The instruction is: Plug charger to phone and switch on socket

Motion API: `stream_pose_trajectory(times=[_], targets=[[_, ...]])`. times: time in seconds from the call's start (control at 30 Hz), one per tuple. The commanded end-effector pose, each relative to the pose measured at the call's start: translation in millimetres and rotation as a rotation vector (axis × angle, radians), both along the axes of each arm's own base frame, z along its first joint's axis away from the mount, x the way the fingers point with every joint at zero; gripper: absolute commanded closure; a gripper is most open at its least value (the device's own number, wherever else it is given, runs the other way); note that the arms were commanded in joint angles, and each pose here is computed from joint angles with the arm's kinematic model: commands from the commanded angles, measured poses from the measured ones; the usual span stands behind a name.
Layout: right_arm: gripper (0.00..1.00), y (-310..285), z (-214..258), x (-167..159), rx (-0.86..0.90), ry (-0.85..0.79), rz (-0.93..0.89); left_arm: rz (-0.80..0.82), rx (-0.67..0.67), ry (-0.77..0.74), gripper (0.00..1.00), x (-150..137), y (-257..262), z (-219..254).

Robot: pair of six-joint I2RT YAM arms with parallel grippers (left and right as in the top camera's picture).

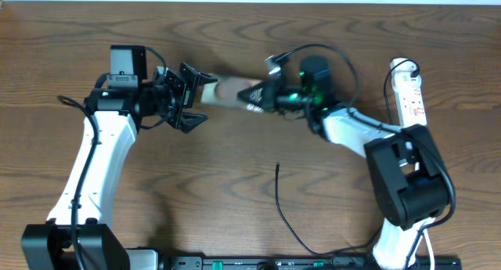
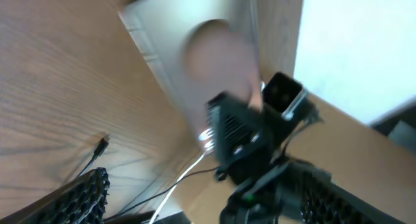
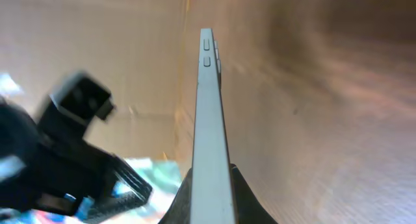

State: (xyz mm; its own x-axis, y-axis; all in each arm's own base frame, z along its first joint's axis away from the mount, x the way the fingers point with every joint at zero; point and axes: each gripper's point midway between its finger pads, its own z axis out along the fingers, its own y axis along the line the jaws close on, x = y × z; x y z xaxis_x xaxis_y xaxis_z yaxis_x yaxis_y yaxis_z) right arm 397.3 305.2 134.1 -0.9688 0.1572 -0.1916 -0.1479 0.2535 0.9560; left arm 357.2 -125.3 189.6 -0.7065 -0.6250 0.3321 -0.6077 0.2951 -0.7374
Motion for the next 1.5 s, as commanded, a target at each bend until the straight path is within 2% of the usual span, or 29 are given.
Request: stream_pose_trajectory(times=[0.0, 0.13, 0.27, 0.4, 0.7, 0.8, 0.97, 1.13, 1.37, 1.47], targets=[[0.99, -15, 18, 16, 0.103, 0.217, -0.08, -0.09, -0.009, -0.124, 0.1, 2, 0, 15], [0.99, -20, 23, 27, 0.203, 0.537, -0.198, -0.112, 0.057, -0.296, 0.09, 22, 4, 25], [0.99, -13, 36, 32, 0.275, 0.614, -0.238, -0.091, 0.097, -0.424, 0.09, 43, 8, 38], [0.99, 3, 51, 32, 0.351, 0.68, -0.263, -0.039, 0.167, -0.454, 0.1, 55, 19, 37], [0.99, 32, 103, 36, 0.534, 0.448, -0.335, 0.067, 0.154, -0.367, 0.1, 60, 27, 33], [0.99, 44, 105, 28, 0.539, 0.447, -0.324, 0.125, 0.143, -0.325, 0.1, 63, 31, 32], [0.99, 54, 105, 20, 0.535, 0.452, -0.303, 0.154, 0.131, -0.361, 0.09, 71, 33, 41], [0.99, 60, 105, 17, 0.539, 0.452, -0.305, 0.208, 0.118, -0.327, 0.09, 80, 37, 34], [0.99, 60, 107, 17, 0.542, 0.448, -0.303, 0.127, -0.032, -0.337, 0.09, 95, 15, 28], [0.99, 59, 107, 17, 0.543, 0.448, -0.305, 0.117, -0.044, -0.342, 0.09, 100, 14, 25]])
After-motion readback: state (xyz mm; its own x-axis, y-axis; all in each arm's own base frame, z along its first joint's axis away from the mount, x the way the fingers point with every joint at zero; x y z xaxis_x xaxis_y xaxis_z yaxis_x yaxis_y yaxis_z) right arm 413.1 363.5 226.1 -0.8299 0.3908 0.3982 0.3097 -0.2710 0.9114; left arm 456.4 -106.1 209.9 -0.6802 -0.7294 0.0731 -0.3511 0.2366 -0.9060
